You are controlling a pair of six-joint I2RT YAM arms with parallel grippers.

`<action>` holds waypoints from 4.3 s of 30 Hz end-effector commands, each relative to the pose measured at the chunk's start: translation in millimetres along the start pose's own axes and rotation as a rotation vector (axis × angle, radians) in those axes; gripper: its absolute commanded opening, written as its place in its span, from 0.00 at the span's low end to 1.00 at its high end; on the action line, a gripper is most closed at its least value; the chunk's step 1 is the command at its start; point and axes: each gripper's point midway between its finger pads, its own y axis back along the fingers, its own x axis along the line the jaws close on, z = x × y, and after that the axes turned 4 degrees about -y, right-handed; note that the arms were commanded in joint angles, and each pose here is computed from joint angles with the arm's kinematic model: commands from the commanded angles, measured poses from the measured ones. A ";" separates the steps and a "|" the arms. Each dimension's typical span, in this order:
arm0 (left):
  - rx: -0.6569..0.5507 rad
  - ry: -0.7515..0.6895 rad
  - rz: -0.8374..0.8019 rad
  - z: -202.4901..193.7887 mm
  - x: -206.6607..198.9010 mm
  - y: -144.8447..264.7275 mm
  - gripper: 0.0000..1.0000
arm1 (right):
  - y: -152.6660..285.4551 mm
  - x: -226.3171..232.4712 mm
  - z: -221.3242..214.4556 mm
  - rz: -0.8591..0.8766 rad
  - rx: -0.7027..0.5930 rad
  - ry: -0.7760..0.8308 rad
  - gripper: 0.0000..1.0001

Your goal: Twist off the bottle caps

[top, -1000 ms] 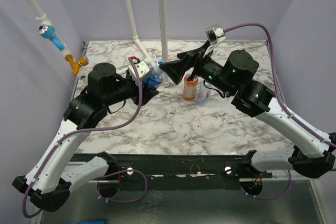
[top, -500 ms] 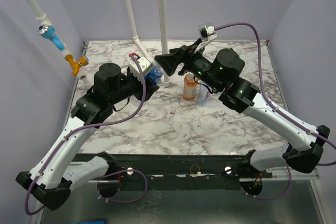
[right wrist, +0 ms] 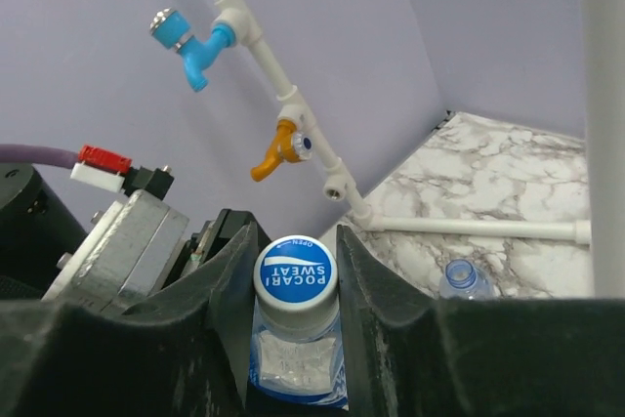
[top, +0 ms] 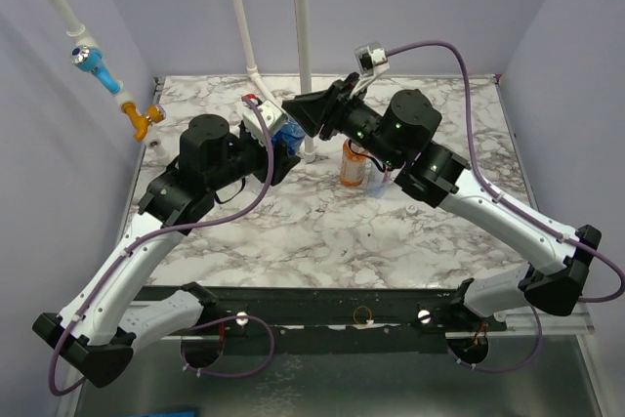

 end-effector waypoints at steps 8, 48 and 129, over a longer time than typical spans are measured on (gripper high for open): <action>-0.142 0.001 -0.242 26.8 -45.4 10.9 0.08 | 27.1 44.4 21.4 0.229 -0.034 0.097 0.01; -0.160 -0.072 -0.100 21.7 -13.0 -17.9 0.00 | 25.3 -7.6 17.6 -0.073 0.075 0.113 0.69; -0.166 -0.034 -0.125 28.7 -18.0 -13.9 0.00 | 24.8 5.6 36.3 -0.006 0.016 0.144 0.68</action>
